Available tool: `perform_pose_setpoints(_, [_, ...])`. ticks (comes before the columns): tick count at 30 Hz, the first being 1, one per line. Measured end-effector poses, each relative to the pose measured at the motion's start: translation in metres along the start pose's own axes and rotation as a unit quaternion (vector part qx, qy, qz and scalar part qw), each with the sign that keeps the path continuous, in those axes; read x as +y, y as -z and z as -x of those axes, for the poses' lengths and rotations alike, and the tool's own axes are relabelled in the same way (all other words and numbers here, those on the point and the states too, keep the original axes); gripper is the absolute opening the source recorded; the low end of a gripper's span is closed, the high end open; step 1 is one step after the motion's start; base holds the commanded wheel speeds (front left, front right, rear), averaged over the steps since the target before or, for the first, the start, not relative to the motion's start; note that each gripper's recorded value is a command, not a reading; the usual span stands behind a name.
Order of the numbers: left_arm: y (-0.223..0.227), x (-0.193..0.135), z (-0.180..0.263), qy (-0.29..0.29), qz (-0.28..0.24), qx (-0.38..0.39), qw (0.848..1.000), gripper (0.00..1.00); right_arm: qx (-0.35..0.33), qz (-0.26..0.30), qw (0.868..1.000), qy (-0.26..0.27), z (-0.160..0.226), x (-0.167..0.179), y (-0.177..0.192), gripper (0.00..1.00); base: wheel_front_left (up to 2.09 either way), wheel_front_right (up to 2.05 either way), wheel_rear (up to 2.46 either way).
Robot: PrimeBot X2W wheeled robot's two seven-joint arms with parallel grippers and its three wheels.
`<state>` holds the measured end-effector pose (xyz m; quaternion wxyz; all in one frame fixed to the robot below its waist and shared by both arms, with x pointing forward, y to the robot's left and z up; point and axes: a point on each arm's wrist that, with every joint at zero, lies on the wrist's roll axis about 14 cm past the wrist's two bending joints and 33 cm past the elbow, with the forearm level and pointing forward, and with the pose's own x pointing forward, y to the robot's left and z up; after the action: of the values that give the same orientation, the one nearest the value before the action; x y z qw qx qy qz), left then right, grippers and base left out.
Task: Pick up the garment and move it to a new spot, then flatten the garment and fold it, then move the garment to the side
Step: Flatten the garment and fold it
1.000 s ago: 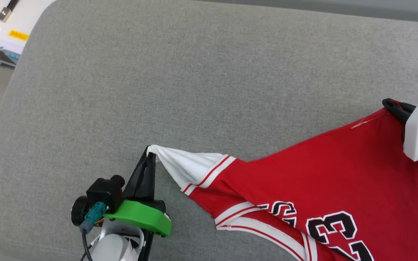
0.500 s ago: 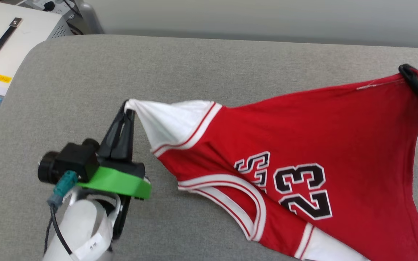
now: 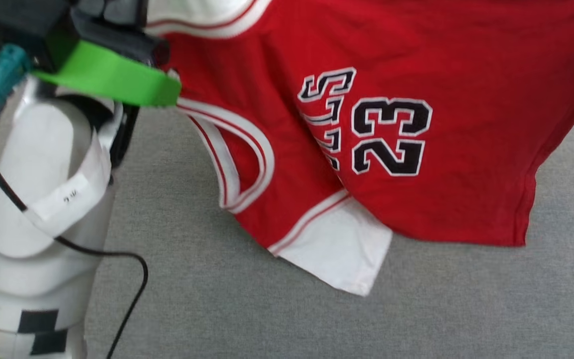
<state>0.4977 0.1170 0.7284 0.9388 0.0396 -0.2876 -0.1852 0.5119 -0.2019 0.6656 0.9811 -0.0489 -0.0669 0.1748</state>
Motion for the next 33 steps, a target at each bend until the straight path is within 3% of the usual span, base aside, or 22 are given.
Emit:
perform_pose_setpoints(12, [-0.019, 0.025, -0.123, 0.031, -0.057, -0.074, 0.995, 0.0, -0.09, 0.059, 0.992, 0.059, -0.091, -0.052, -0.071, 0.0, 0.0, 0.0, 0.0])
perform_pose_setpoints(21, [-0.03, 0.03, -0.186, 0.046, -0.095, -0.12, 0.987, 0.0, -0.131, 0.115, 0.98, 0.098, -0.142, -0.086, -0.101, 0.0, 0.0, 0.0, 0.0])
perform_pose_setpoints(26, [0.0, 0.041, -0.202, 0.041, -0.092, -0.102, 0.99, 0.0, -0.12, 0.124, 0.98, 0.103, -0.164, -0.096, -0.082, 0.0, 0.0, 0.0, 0.0])
perform_pose_setpoints(33, [0.085, 0.044, -0.195, 0.042, -0.066, -0.029, 0.996, 0.0, -0.06, 0.108, 0.989, 0.082, -0.187, -0.09, -0.003, 0.0, 0.0, 0.0, 0.0])
